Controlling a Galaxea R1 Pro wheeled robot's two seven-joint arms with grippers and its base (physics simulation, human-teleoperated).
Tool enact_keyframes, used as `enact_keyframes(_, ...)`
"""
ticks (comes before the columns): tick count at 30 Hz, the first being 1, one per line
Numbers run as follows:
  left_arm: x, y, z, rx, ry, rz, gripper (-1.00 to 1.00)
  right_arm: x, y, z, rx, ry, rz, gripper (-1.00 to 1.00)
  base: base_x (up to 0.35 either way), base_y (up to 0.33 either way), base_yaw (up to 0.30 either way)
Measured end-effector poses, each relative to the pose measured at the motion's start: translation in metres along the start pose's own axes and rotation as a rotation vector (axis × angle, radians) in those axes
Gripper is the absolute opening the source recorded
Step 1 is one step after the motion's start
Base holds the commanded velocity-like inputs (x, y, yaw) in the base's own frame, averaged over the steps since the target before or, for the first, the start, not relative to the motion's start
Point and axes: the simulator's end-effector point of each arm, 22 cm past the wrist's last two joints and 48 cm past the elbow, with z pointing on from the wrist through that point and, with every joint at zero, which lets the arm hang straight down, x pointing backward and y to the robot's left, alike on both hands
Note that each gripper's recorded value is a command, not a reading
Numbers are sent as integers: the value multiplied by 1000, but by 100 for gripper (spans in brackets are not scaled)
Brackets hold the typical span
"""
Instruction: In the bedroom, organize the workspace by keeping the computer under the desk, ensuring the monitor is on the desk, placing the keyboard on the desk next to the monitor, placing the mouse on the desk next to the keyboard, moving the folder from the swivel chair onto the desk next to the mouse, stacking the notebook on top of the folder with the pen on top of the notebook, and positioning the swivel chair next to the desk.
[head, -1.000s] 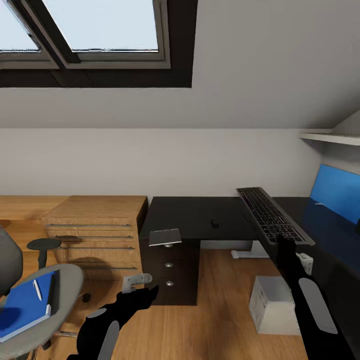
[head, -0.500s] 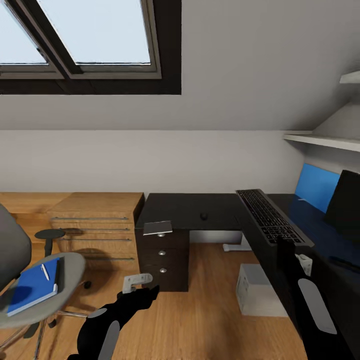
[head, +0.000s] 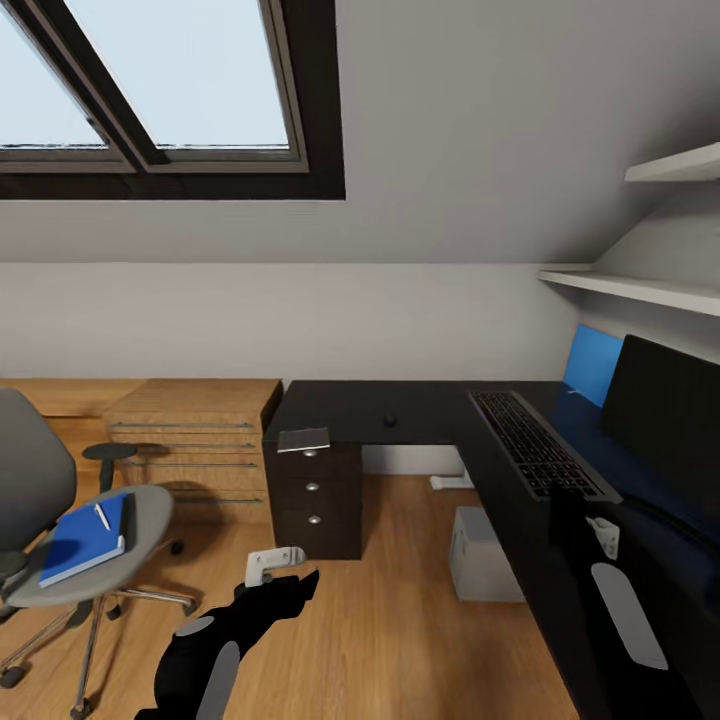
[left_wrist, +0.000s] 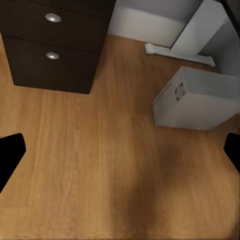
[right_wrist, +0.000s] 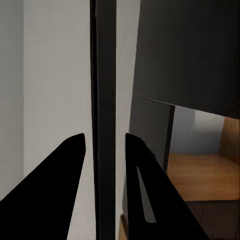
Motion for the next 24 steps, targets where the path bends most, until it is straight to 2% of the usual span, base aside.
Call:
enact_keyframes(9,-9,-4,-8,0,-1,0,100,-1,8,-3,7,1,0,-100,-335,-182,0)
enact_keyframes(11,-10,-4,-9,0,0,0,100,1,-2,-3,34,5,3,-100,-335,-183,0)
enact_keyframes(24,-15,-7,-14,0,0,0,100,4,0,-5,41,15,3,-100,-335,-183,0)
